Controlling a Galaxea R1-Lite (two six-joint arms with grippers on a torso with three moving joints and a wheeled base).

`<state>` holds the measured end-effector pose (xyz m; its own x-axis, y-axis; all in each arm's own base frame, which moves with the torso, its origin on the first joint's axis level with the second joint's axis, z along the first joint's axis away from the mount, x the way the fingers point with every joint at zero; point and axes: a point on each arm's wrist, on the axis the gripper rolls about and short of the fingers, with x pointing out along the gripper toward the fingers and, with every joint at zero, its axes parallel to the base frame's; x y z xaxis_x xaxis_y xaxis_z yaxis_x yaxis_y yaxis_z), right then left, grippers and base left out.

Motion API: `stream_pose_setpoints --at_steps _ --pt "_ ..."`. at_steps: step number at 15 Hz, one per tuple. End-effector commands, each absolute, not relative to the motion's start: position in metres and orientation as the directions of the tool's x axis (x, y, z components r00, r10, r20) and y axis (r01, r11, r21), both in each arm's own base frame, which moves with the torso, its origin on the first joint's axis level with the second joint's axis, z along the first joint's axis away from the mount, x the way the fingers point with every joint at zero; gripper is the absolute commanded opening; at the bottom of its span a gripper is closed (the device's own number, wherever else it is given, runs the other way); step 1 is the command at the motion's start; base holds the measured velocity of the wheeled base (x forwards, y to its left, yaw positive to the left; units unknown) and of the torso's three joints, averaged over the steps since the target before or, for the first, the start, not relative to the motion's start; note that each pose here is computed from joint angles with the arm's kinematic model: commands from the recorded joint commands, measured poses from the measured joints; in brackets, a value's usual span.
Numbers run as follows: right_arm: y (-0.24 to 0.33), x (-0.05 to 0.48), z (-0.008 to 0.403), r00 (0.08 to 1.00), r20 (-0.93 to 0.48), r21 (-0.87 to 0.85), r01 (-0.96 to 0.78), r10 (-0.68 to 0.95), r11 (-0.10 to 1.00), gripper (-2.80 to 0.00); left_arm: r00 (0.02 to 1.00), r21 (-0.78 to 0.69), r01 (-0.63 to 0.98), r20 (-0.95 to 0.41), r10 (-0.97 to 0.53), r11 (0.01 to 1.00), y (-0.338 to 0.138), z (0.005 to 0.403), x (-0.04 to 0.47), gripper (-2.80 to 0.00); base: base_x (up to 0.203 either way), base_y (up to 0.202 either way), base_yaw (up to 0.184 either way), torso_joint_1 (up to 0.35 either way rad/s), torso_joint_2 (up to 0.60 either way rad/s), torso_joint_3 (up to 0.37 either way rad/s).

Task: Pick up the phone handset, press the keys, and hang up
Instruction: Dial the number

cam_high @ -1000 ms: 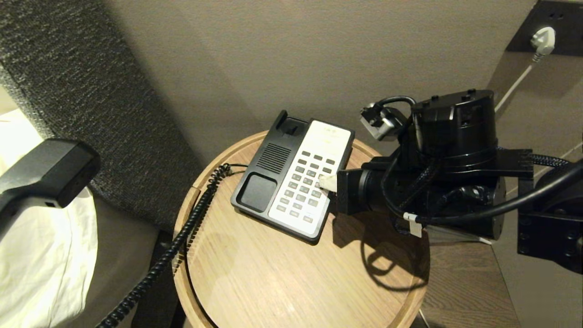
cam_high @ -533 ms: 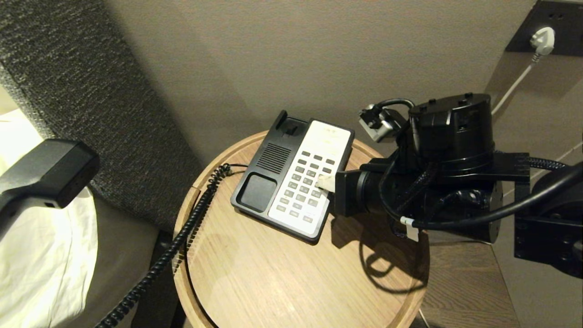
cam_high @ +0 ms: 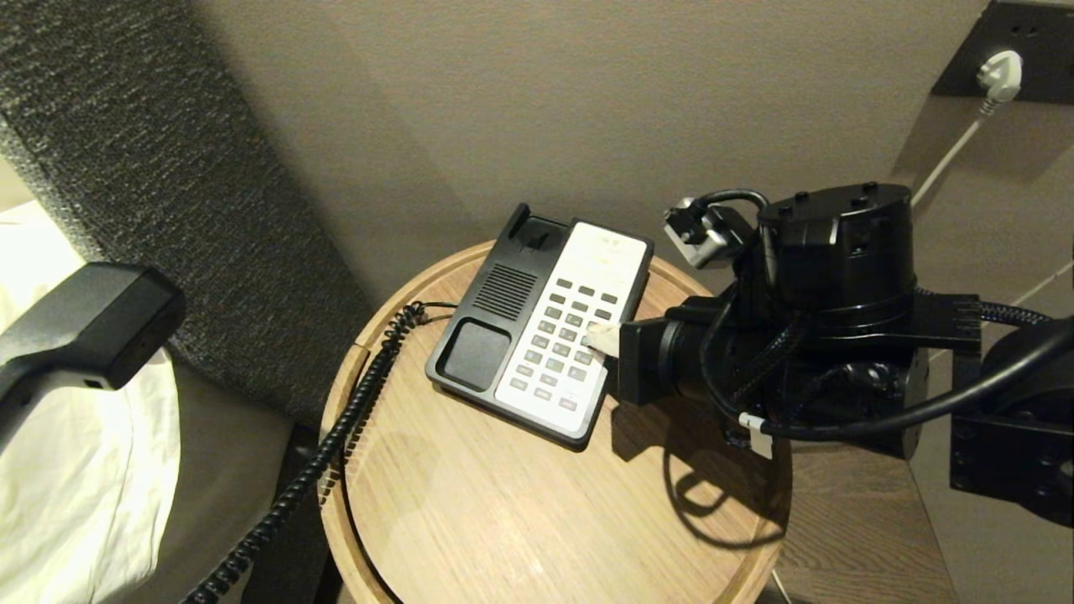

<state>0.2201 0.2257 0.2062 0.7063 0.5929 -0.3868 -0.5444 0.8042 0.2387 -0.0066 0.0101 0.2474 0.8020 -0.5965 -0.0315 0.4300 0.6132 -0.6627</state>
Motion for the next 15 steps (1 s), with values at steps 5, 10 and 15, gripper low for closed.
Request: stream_pose_setpoints --at_steps 5,10,15 --pt "0.225 0.218 0.218 0.719 -0.329 0.256 -0.555 0.612 0.791 -2.80 0.802 -0.666 0.426 -0.035 -0.597 0.612 0.010 0.246 -0.007 -2.80 0.000 0.000 0.000 0.000 0.00 0.000" --pt "0.226 0.200 0.230 0.698 -0.301 0.272 -0.590 0.650 0.760 -2.80 0.802 -0.666 0.430 -0.029 -0.597 0.609 0.011 0.246 -0.008 -2.80 0.000 0.000 0.000 0.000 0.00 0.000" --pt "0.233 0.190 0.223 0.665 -0.325 0.312 -0.596 0.672 0.740 -2.80 0.801 -0.666 0.430 -0.029 -0.598 0.609 0.012 0.244 -0.008 -2.80 0.000 0.000 0.000 0.000 0.00 0.000"
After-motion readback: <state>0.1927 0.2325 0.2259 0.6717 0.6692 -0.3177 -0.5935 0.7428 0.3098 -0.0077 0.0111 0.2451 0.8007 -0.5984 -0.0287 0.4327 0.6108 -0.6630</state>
